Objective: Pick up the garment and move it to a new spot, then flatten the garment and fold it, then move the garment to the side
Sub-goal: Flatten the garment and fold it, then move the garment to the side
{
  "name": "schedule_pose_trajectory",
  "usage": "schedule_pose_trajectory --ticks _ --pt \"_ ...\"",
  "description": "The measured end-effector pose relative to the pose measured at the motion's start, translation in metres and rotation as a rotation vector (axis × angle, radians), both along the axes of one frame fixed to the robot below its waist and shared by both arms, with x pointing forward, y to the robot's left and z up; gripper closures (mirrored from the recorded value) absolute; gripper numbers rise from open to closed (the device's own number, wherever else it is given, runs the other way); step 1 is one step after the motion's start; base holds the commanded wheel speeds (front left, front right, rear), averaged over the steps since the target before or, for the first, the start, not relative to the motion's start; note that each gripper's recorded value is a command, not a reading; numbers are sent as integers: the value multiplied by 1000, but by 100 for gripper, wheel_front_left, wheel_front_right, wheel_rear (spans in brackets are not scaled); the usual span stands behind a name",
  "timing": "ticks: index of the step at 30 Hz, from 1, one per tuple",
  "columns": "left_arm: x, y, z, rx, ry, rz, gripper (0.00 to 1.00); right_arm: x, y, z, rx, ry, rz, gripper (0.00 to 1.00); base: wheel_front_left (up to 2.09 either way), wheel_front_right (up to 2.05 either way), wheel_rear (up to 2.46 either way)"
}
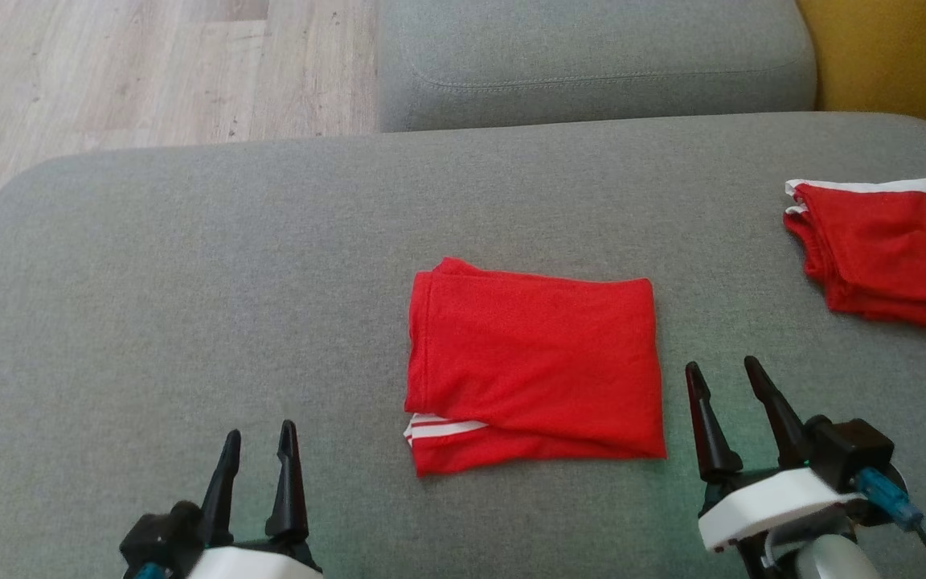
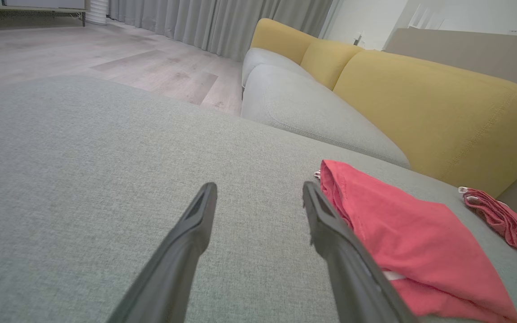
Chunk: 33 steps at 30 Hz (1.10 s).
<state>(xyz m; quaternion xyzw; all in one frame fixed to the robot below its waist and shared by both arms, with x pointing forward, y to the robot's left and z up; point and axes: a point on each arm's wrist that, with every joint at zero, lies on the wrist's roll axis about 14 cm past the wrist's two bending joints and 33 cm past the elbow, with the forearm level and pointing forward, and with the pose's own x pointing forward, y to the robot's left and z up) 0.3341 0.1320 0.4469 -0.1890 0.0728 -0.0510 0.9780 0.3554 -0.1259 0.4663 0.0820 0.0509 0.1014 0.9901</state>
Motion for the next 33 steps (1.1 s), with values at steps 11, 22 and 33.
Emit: schedule_pose_trajectory --ticks 11,22,33 --pt "0 1 -4 3 9 3 0 -2 -5 -27 -28 129 -3 0 0 0 0" --pt "8 16 -10 14 29 46 0 55 -8 -35 -90 305 9 0 0 0 0" --pt "-1 39 -25 12 83 127 0 50 21 -98 -47 599 93 0 0 0 0"
